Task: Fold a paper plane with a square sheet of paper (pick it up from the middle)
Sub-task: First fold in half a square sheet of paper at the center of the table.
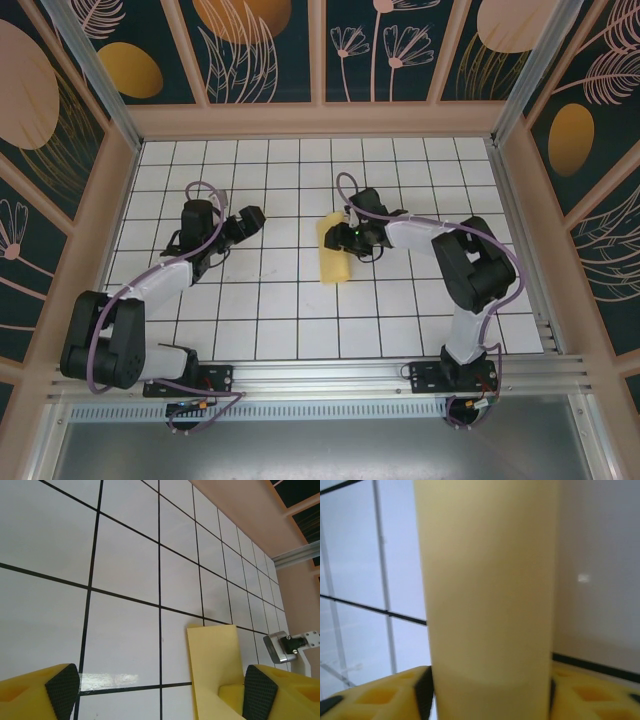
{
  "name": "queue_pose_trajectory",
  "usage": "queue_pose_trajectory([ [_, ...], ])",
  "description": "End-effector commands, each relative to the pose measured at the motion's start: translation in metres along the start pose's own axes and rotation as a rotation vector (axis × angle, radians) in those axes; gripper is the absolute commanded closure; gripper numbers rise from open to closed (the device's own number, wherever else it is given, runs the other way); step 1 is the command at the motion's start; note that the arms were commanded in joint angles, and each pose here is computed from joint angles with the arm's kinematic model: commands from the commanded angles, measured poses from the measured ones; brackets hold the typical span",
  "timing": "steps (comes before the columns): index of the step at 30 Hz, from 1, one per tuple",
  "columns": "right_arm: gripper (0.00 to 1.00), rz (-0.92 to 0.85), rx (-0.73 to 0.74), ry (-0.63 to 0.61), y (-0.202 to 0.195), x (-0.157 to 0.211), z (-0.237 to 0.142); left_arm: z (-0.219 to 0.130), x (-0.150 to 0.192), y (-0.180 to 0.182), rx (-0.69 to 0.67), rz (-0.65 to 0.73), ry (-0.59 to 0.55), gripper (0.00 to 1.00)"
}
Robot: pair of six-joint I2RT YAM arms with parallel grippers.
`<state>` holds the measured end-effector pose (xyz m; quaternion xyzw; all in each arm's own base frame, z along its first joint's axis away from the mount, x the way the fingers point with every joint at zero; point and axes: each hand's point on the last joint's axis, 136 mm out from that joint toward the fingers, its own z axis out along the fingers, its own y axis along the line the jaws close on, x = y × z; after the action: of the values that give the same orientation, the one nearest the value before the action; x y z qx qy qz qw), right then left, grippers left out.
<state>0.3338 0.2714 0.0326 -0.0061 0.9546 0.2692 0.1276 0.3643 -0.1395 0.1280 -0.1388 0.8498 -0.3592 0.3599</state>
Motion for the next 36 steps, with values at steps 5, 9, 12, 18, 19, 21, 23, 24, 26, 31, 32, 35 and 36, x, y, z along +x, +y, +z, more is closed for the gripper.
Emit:
queue_pose_trajectory([
  [5, 0.32, -0.03, 0.15, -0.056, -0.019, -0.01, -0.007, 0.009, 0.001, -0.008, 0.033, -0.001, -0.006, 0.02],
  [9, 0.37, -0.015, 0.127, -0.054, -0.02, -0.009, -0.006, 0.012, 0.004, -0.017, 0.073, -0.011, -0.006, 0.01],
  [12, 0.41, 0.005, 0.139, -0.036, -0.028, -0.004, -0.002, 0.017, 0.007, -0.028, 0.114, -0.009, 0.01, 0.01],
  [18, 0.41, 0.014, 0.196, 0.022, -0.046, 0.01, 0.011, 0.033, 0.025, -0.05, 0.159, -0.014, 0.076, 0.06],
  [19, 0.4, 0.012, 0.202, 0.034, -0.049, 0.013, 0.013, 0.036, 0.03, -0.054, 0.172, -0.019, 0.091, 0.08],
  [21, 0.4, 0.01, 0.22, 0.055, -0.055, 0.018, 0.017, 0.044, 0.037, -0.062, 0.193, -0.033, 0.117, 0.12],
  [23, 0.38, 0.007, 0.24, 0.07, -0.061, 0.022, 0.02, 0.054, 0.044, -0.066, 0.2, -0.05, 0.149, 0.17],
  [24, 0.38, 0.002, 0.244, 0.081, -0.063, 0.026, 0.022, 0.061, 0.047, -0.068, 0.203, -0.059, 0.166, 0.2],
  [26, 0.37, -0.011, 0.258, 0.104, -0.069, 0.032, 0.026, 0.072, 0.052, -0.075, 0.219, -0.066, 0.199, 0.31],
  [31, 0.37, -0.044, 0.317, 0.129, -0.08, 0.039, 0.031, 0.106, 0.068, -0.084, 0.223, -0.08, 0.274, 0.56],
  [32, 0.37, -0.055, 0.329, 0.134, -0.081, 0.04, 0.032, 0.111, 0.07, -0.085, 0.218, -0.082, 0.285, 0.59],
  [35, 0.36, -0.074, 0.366, 0.139, -0.085, 0.043, 0.034, 0.125, 0.081, -0.088, 0.216, -0.077, 0.323, 0.68],
  [36, 0.35, -0.079, 0.379, 0.143, -0.087, 0.045, 0.036, 0.13, 0.082, -0.091, 0.215, -0.071, 0.331, 0.72],
])
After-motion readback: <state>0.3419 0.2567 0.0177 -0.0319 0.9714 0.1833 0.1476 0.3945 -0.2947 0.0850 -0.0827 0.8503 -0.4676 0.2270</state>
